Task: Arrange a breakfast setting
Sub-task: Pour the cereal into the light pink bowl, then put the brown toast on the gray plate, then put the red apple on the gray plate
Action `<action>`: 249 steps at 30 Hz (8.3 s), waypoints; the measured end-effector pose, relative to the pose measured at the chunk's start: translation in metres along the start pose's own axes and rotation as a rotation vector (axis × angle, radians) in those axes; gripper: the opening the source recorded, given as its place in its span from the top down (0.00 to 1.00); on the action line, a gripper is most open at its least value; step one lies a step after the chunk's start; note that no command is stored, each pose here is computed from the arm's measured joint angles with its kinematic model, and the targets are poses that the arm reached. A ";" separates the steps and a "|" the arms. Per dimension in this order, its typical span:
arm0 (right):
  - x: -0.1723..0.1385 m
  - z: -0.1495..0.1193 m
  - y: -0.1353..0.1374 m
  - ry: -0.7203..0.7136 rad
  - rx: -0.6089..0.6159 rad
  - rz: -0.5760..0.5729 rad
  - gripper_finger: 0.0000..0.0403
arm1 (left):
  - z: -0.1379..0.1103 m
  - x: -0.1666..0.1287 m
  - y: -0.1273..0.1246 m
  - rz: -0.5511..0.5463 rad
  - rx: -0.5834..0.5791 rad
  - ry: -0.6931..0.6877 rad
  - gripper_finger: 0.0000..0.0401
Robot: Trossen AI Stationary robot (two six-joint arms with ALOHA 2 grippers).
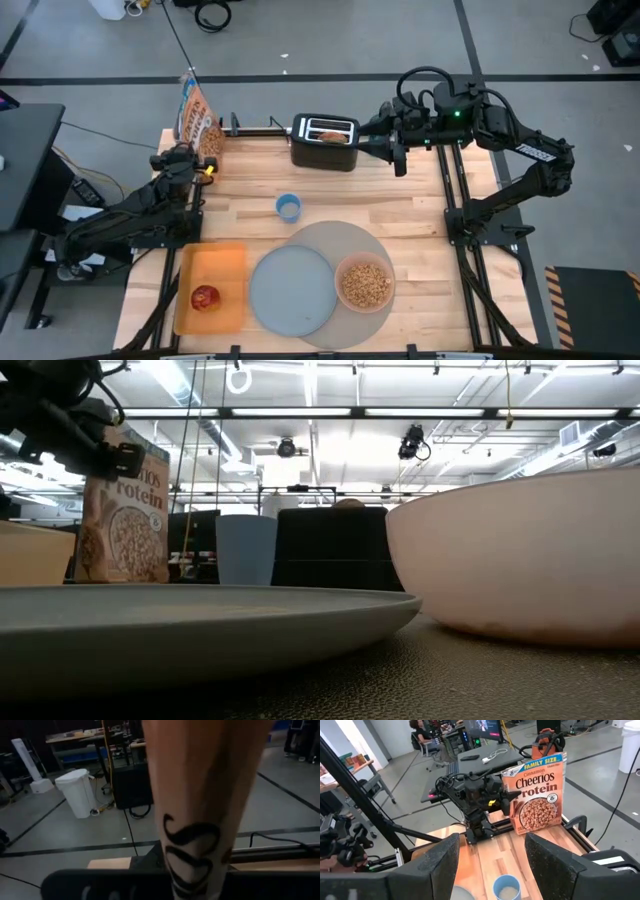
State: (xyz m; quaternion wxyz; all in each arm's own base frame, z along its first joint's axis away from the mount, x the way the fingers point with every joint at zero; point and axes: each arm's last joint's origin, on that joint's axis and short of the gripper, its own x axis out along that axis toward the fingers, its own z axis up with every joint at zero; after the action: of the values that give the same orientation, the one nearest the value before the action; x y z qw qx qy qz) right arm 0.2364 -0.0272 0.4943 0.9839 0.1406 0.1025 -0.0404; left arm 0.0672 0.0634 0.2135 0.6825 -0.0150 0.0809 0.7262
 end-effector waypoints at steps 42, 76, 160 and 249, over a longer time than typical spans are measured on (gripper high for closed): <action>0.000 0.001 -0.001 -0.012 -0.037 -0.019 0.42 | 0.097 -0.024 0.032 -0.124 -0.133 -0.133 0.29; 0.085 -0.030 -0.090 0.280 -0.143 -0.205 0.47 | 0.250 -0.036 -0.062 -1.273 -0.280 -0.158 0.42; 0.174 -0.119 -0.019 0.707 0.121 0.474 0.85 | 0.259 -0.055 -0.053 -1.284 -0.363 -0.239 0.42; 0.085 -0.067 -0.015 0.470 0.079 -0.229 0.62 | 0.071 -0.228 -0.030 -1.704 1.044 0.783 0.55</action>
State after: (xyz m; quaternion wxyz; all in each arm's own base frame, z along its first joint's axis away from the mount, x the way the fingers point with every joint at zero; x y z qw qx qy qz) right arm 0.3051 -0.0268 0.4094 0.9157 0.1719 0.3421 -0.1219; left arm 0.1183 -0.1508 0.3104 0.8129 -0.0048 0.5574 -0.1687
